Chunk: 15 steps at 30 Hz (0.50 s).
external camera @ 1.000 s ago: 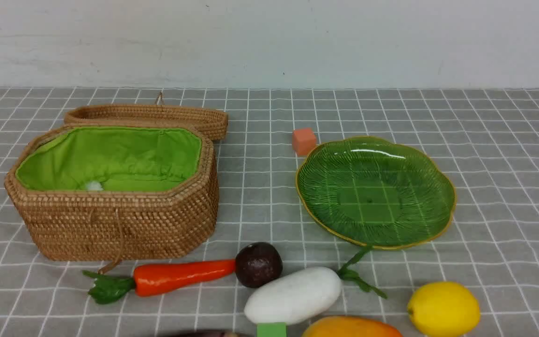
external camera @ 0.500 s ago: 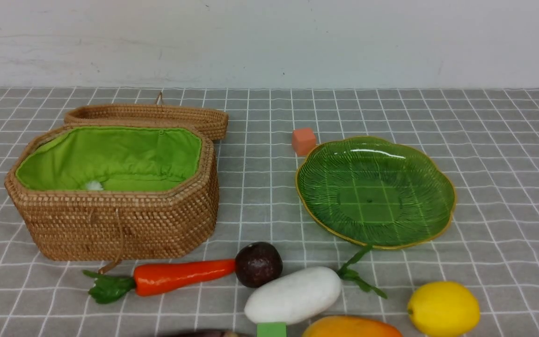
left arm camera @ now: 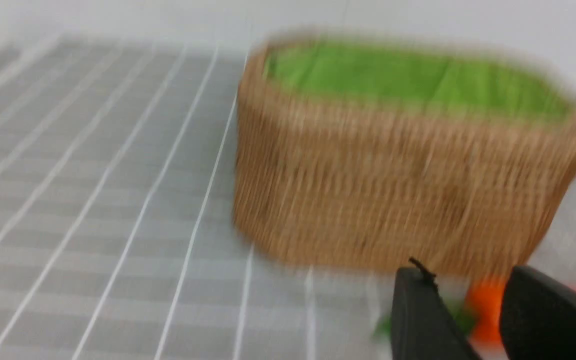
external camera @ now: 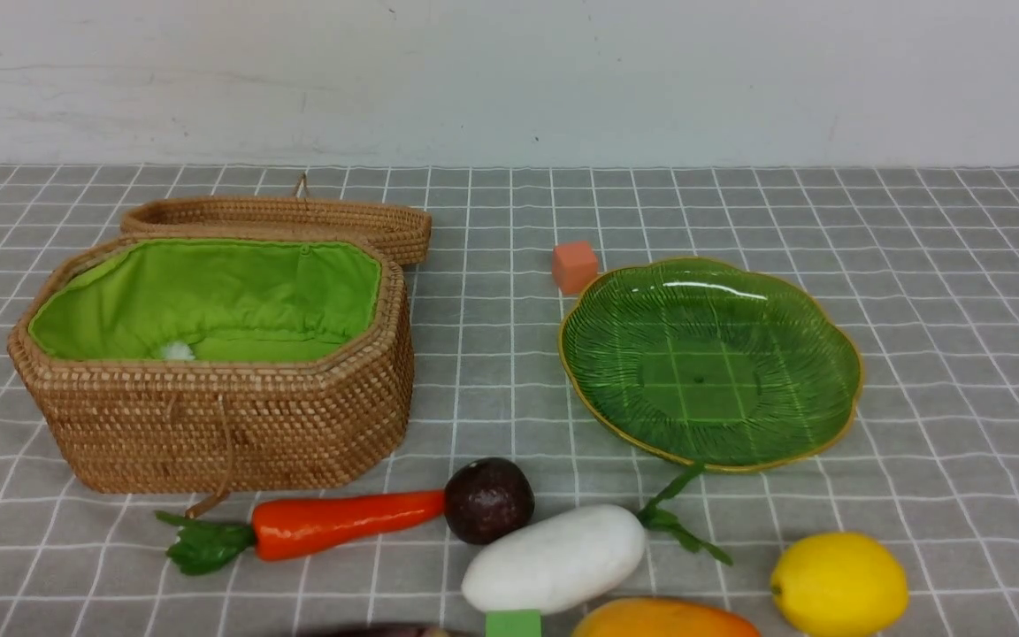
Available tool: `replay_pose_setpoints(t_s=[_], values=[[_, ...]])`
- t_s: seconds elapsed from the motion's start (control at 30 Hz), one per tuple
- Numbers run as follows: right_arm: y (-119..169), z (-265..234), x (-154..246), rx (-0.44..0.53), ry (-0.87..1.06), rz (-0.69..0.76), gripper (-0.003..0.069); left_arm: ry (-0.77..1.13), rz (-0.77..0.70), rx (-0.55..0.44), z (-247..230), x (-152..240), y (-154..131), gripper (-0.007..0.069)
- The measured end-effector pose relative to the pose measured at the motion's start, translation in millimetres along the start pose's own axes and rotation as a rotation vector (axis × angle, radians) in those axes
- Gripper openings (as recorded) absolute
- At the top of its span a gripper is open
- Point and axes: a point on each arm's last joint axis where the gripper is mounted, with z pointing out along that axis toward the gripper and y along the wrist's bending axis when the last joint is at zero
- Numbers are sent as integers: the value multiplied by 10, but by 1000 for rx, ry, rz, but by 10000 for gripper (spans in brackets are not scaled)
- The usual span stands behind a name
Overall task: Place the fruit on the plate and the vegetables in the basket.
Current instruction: Use the left arm to grab an eggplant and put it into the left basket
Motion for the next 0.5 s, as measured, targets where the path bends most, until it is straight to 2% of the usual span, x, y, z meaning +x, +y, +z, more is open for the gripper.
replay_pose_setpoints(t_s=[0.03,0.13,0.23,0.3,0.37,0.4,0.43,0.47,0.5], values=[[0,0,0,0,0,0,241,-27,-11,6,0,-25,-5,239],[0,0,0,0,0,0,241,-277,-132,60,-36,-250,-37,239],[0,0,0,0,0,0,241,-388,-219,90,-89,-452,-60,239],[0,0,0,0,0,0,241,-437,-256,110,-164,-725,-105,239],[0,0,0,0,0,0,241,-465,-266,129,-265,-1072,-173,239],[0,0,0,0,0,0,241,-450,-266,126,-252,-1062,-173,239],[0,0,0,0,0,0,241,-425,-255,128,-304,-1371,-239,239],[0,0,0,0,0,0,241,-410,-254,125,-285,-1400,-245,239],[0,0,0,0,0,0,241,-319,-241,111,-252,-1628,-301,239]])
